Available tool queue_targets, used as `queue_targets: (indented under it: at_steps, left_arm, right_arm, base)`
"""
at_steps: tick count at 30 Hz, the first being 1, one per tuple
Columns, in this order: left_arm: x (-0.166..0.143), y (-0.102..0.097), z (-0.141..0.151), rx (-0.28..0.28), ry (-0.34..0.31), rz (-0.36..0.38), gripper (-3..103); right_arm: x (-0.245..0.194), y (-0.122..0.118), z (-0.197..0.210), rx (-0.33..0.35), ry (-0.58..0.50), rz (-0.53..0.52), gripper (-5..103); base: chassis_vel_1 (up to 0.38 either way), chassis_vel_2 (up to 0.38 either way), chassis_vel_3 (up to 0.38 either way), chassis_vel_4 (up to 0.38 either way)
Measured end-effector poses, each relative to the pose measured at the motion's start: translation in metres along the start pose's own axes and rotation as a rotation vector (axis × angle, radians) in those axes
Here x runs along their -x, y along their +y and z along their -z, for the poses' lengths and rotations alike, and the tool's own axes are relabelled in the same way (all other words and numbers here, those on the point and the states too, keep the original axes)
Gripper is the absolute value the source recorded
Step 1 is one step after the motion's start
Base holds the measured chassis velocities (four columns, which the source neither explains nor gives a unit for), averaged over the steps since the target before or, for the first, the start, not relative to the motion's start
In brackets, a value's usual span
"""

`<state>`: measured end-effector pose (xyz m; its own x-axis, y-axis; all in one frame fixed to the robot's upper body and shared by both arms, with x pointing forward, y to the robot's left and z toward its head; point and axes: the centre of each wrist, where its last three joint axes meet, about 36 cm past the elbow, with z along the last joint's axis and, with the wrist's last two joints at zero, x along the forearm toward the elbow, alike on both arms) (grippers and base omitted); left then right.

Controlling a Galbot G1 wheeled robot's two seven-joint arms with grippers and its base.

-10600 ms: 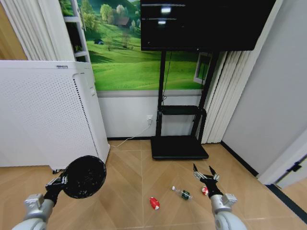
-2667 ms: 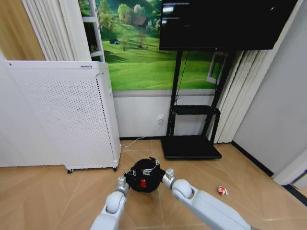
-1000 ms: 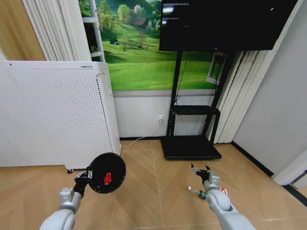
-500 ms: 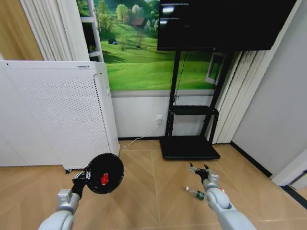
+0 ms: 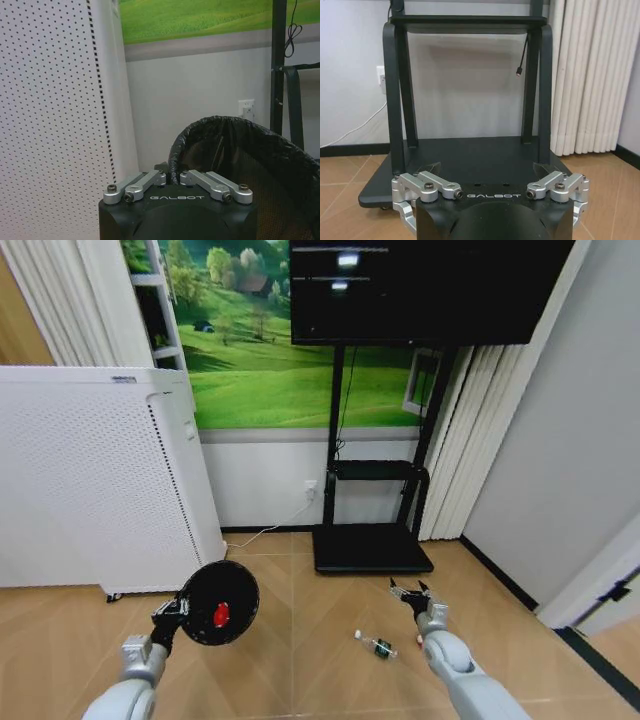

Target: Pick up the trash bin and place the garbage on the floor into it.

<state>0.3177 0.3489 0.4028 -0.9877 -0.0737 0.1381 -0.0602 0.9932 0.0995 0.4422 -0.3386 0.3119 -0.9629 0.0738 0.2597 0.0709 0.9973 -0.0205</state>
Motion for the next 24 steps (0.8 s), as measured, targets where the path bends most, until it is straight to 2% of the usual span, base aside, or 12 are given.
queue_targets:
  at_steps: [2,4,5,7,8,10,11,13,14,16,24]
  left_arm:
    - [0.000,0.000,0.000,0.000,0.001,-0.001,7]
    - [0.001,0.000,-0.001,0.002,0.004,-0.001,7]
    - [0.001,0.000,-0.001,0.002,0.004,-0.001,7]
    - [0.000,0.000,-0.004,0.005,0.012,0.001,7]
    - [0.000,0.000,-0.004,0.005,0.012,0.001,7]
    - [0.000,0.003,-0.009,0.009,0.024,0.010,7]
    - [0.000,0.003,-0.009,0.009,0.024,0.010,7]
    - [0.002,0.007,-0.014,0.012,0.035,0.019,7]
    - [0.002,0.007,-0.014,0.012,0.035,0.019,7]
    - [0.008,0.012,-0.019,0.016,0.046,0.026,7]
    - [0.014,0.009,-0.023,0.009,0.053,0.015,7]
  right_arm:
    - [0.002,0.000,0.000,-0.018,0.003,0.010,100]
    - [0.010,0.000,-0.002,-0.093,0.034,0.042,100]
    - [0.010,0.000,-0.002,-0.093,0.034,0.042,100]
    - [0.014,0.000,-0.009,-0.172,0.067,0.078,100]
    - [0.014,0.000,-0.009,-0.172,0.067,0.078,100]
    - [0.013,-0.001,-0.021,-0.261,0.121,0.120,100]
    - [0.013,-0.001,-0.021,-0.261,0.121,0.120,100]
    - [0.008,-0.002,-0.034,-0.330,0.161,0.155,100]
    - [0.008,-0.002,-0.034,-0.330,0.161,0.155,100]
    - [-0.001,-0.001,-0.053,-0.407,0.220,0.205,100]
    - [-0.008,0.005,-0.082,-0.506,0.301,0.284,100]
  base:
    - [-0.015,-0.083,0.021,0.023]
    - [0.023,0.029,-0.055,-0.062]
    - [0.054,0.059,-0.055,-0.088]
    - [0.053,0.093,-0.060,-0.073]
    - [0.053,0.093,-0.070,-0.058]
    - [0.024,0.037,-0.013,-0.020]
    - [0.000,0.000,0.000,0.000]
    - [0.000,0.000,0.000,0.000]
    - [0.000,0.000,0.000,0.000]
    - [0.000,0.000,0.000,0.000]
    - [0.000,0.000,0.000,0.000]
